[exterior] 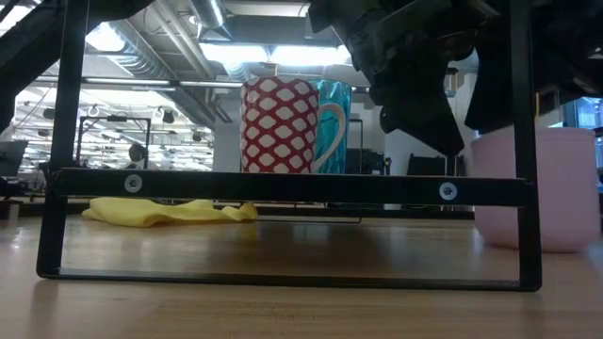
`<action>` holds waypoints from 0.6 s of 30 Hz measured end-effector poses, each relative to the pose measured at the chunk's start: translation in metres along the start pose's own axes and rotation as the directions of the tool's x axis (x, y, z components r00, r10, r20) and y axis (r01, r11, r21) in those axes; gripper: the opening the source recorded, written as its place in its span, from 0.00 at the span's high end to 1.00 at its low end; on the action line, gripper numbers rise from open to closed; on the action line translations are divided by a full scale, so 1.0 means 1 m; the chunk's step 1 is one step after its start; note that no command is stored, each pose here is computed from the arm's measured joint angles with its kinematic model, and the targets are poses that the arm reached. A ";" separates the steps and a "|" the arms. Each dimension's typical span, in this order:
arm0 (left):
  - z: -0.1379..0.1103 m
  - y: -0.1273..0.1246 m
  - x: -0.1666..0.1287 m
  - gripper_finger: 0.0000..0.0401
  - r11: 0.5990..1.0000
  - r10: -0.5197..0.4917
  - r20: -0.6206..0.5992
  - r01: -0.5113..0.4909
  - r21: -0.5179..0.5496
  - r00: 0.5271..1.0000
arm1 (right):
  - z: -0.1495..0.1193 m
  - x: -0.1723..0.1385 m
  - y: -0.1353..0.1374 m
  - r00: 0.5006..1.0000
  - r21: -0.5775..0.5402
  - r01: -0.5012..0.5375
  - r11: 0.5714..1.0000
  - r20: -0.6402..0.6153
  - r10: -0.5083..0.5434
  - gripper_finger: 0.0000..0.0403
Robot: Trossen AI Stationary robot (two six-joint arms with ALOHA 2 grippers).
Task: Stack small to large cups/mugs on shelf
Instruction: Put the pink mug on the shelf
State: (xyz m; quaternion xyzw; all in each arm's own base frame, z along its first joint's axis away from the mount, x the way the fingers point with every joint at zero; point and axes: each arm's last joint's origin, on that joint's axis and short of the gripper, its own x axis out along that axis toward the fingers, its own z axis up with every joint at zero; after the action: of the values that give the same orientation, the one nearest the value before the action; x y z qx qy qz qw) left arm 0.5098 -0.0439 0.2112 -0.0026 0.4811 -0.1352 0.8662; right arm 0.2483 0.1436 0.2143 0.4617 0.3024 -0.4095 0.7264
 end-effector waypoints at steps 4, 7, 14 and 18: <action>0.000 0.000 0.000 0.86 1.000 0.001 0.002 -0.001 0.000 1.000 | 0.003 -0.006 -0.001 1.000 -0.020 -0.010 1.000 -0.011 0.009 0.99; 0.002 0.000 -0.001 0.86 1.000 0.009 0.014 -0.009 0.001 1.000 | 0.008 -0.013 -0.002 1.000 -0.046 -0.020 0.999 -0.015 0.019 0.98; 0.012 -0.005 -0.023 0.86 0.998 0.060 0.056 -0.061 0.015 0.997 | 0.025 -0.039 -0.002 1.000 -0.161 -0.022 0.987 -0.023 0.018 0.87; 0.016 -0.012 -0.040 0.86 0.992 0.121 0.004 -0.121 0.039 0.993 | 0.030 -0.049 -0.011 0.988 -0.244 0.075 0.967 -0.112 -0.105 0.79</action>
State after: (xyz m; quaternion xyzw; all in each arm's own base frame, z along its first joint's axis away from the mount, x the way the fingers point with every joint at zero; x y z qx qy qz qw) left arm 0.4999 -0.0479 0.2549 0.0435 0.4768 -0.0921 0.8731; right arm 0.2168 0.1286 0.2615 0.3813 0.4147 -0.3730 0.7372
